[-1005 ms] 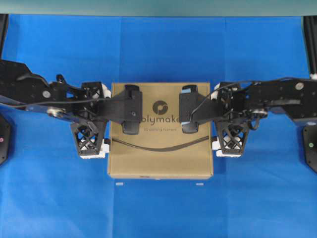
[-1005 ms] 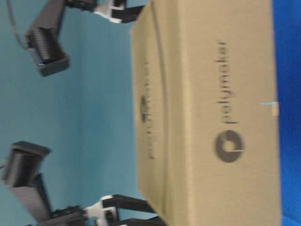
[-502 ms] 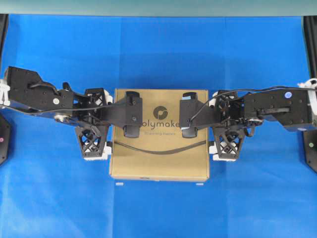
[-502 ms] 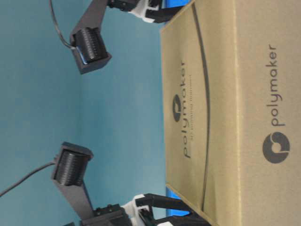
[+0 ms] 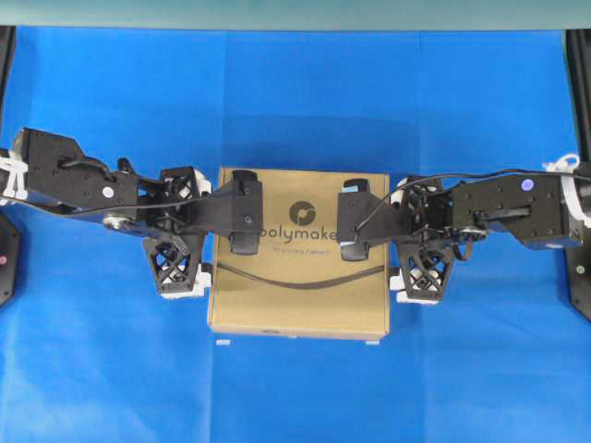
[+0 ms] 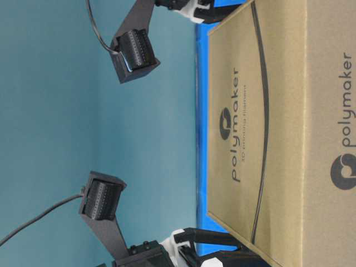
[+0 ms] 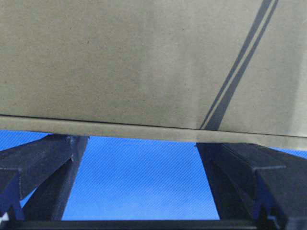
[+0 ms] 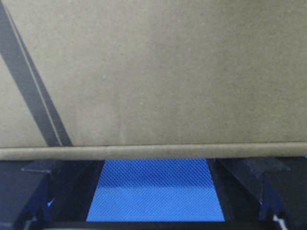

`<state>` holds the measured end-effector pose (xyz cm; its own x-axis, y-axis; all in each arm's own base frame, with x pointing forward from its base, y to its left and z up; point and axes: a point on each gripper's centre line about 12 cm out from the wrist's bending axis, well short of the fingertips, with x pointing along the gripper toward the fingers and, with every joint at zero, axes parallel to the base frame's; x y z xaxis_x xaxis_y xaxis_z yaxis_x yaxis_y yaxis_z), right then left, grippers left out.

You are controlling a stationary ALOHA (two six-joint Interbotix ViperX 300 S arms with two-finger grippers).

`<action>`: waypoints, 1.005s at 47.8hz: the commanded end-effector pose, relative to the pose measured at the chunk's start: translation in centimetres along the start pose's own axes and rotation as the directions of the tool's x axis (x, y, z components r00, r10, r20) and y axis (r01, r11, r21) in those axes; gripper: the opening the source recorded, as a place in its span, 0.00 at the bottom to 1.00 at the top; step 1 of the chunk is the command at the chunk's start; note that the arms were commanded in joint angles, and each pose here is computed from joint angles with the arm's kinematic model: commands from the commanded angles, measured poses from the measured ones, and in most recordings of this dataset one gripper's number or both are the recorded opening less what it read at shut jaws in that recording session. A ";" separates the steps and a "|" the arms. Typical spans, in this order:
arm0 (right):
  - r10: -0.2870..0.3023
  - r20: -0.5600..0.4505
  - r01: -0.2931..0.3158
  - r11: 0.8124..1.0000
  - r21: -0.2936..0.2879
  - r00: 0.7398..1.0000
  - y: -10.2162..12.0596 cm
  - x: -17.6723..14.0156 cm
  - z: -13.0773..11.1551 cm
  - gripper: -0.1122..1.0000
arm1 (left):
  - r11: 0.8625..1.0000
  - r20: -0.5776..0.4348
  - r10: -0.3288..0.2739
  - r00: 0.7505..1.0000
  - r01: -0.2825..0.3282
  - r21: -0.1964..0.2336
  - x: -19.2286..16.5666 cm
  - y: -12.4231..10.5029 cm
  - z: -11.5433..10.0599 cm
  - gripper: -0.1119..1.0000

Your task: Lift up the cardboard box by clamping it between your arms.

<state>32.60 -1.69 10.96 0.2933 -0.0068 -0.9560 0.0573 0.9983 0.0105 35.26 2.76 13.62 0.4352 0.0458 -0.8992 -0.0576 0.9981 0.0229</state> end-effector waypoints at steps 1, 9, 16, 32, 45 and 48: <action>0.003 0.070 -0.005 1.000 0.018 0.998 0.2 -0.5 1.3 0.99 | 0.998 0.060 0.001 0.998 0.002 -0.059 0.1 0.2 1.1 0.89; -0.001 0.063 0.000 1.000 0.015 0.998 0.0 -0.5 0.9 0.99 | 0.999 0.041 -0.003 0.999 0.005 -0.051 0.1 -0.1 0.6 0.89; -0.001 0.060 0.000 1.000 0.019 0.998 0.0 -0.5 0.4 0.99 | 0.999 0.028 -0.005 1.000 0.007 -0.046 -0.4 -0.3 0.1 0.89; -0.002 0.081 -0.001 1.000 0.027 0.997 -0.1 -1.9 -0.9 0.99 | 0.999 0.060 -0.005 0.998 0.007 -0.044 -2.5 -0.3 -0.8 0.89; 0.002 0.130 -0.006 0.999 0.033 0.992 0.0 -4.5 -2.9 0.99 | 0.999 0.088 -0.004 0.996 0.006 -0.032 -6.0 -0.3 -2.1 0.89; 0.002 0.147 -0.007 0.999 0.033 0.989 0.0 -5.1 -3.5 0.99 | 0.999 0.107 -0.006 0.994 0.010 -0.035 -6.8 -0.4 -2.5 0.89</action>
<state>28.27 -1.49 13.44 0.3827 -0.0115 -0.9238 0.0815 0.9964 0.0214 30.58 2.18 17.15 0.4870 0.0456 -0.8722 -0.0888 0.9961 0.0025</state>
